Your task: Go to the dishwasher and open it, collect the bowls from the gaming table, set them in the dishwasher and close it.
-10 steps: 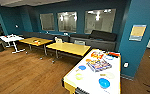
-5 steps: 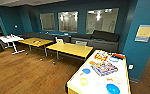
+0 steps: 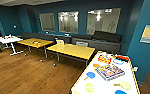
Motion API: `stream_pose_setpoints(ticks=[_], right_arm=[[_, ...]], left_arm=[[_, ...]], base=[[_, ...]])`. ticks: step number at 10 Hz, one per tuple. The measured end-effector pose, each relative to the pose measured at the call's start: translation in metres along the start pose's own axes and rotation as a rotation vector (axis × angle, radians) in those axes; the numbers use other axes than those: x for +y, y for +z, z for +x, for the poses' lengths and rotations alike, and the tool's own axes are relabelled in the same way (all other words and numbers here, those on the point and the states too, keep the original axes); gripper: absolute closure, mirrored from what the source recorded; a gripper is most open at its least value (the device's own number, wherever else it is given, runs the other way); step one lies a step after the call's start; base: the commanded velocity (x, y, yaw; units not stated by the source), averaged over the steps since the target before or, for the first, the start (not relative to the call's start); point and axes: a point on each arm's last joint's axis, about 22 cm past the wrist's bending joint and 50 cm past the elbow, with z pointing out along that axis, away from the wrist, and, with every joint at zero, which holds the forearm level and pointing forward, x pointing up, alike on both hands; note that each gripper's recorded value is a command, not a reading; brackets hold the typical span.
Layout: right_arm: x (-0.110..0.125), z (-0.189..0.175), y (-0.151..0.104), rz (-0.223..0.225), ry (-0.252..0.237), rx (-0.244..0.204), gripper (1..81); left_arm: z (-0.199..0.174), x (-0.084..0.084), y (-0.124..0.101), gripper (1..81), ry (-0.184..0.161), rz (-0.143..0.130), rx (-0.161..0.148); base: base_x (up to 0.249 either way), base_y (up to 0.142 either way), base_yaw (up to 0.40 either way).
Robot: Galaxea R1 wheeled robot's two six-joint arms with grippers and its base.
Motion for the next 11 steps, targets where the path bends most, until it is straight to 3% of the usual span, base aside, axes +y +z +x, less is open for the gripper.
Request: stream_pose_setpoints(ticks=[3, 11], right_arm=[[-0.004, 0.010, 0.001, 0.006, -0.002, 0.011, 1.0], [-0.003, 0.005, 0.001, 0.004, -0.002, 0.004, 1.0]], left_arm=[[0.008, -0.001, 0.000, 1.0, 0.002, 0.002, 0.008], [-0.001, 0.002, 0.001, 1.0, -0.001, -0.002, -0.004]], base=[[0.087, 0.105, 0.000], [0.000, 0.000, 0.000]])
